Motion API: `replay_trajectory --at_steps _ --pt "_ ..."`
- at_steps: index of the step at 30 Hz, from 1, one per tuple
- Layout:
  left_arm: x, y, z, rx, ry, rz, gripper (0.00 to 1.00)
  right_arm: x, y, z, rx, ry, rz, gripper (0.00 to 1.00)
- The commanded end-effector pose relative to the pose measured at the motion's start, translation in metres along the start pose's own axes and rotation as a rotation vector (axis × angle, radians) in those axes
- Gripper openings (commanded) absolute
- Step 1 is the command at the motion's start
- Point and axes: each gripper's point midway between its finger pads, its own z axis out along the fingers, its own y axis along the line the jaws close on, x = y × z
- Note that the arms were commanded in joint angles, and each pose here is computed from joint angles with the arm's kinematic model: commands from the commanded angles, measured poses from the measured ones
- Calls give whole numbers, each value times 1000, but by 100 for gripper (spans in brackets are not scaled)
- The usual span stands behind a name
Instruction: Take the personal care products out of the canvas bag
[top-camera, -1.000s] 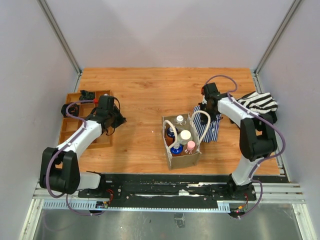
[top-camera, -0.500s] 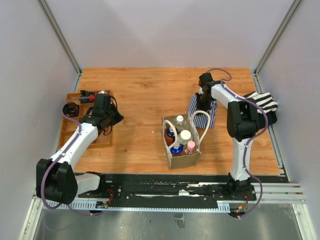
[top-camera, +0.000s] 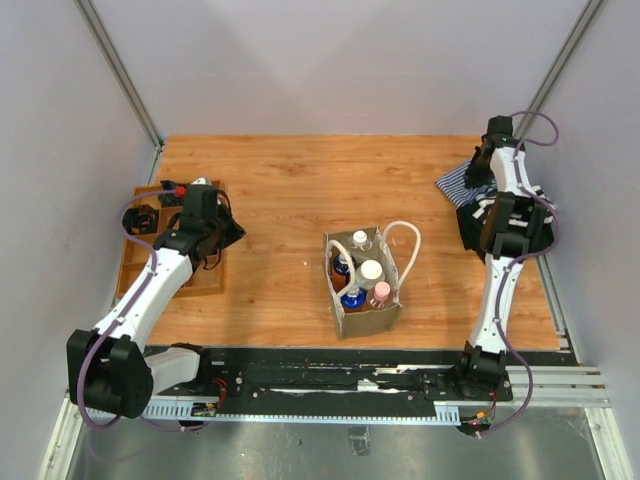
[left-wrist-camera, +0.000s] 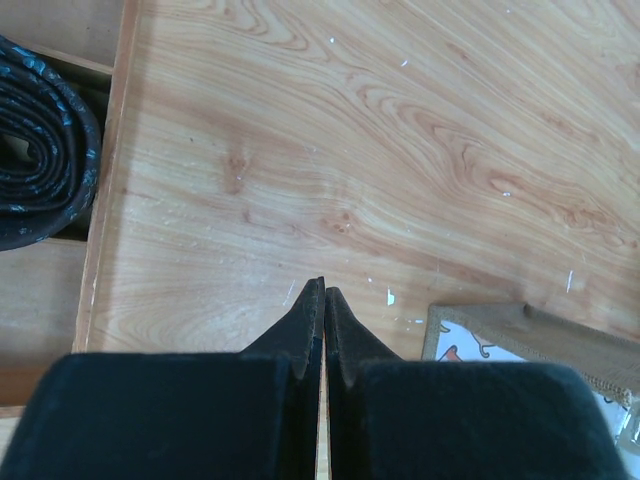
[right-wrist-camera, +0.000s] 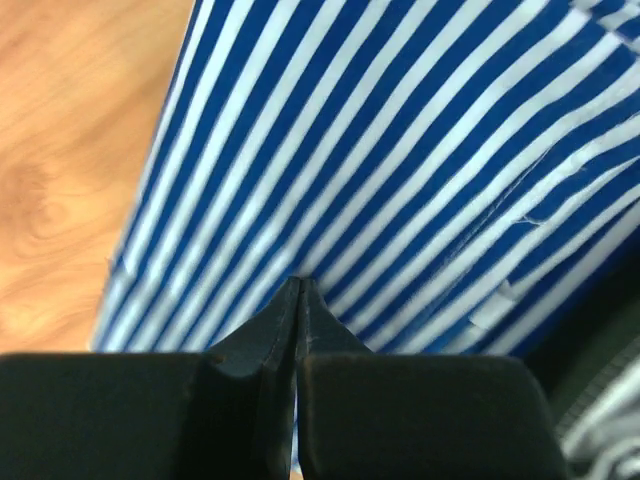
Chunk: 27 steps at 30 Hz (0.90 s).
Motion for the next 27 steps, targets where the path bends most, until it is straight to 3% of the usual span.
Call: replay_trajectory --at_steps 1,5,8,14,16,17,19,21,23,27 --pt "-9 -13 -5 57 -43 11 0 -34 28 -56 -18 -211 -92 1" --pt "-9 -32 -8 154 -69 26 1 -45 95 -138 -211 -460 -260 1" --pt "-5 -44 -4 204 -49 42 1 -18 141 -207 -296 -540 -434 1" --pt "-5 -88 -15 359 -61 76 0 90 187 -300 -458 -467 -593 1" --pt "-5 -103 -18 395 -53 84 1 127 199 -324 -626 -371 -612 14" --pt "-3 -111 -20 422 -39 89 1 142 201 -329 -650 -311 -634 27" --pt "2 -130 -23 485 -5 100 13 171 202 -333 -635 -214 -719 51" --pt "7 -146 -28 529 21 96 36 200 205 -336 -634 -159 -804 66" --pt "8 -157 -34 541 2 85 52 225 209 -338 -645 -125 -863 69" --pt "16 -178 -50 574 -7 93 60 268 214 -329 -674 -55 -967 65"
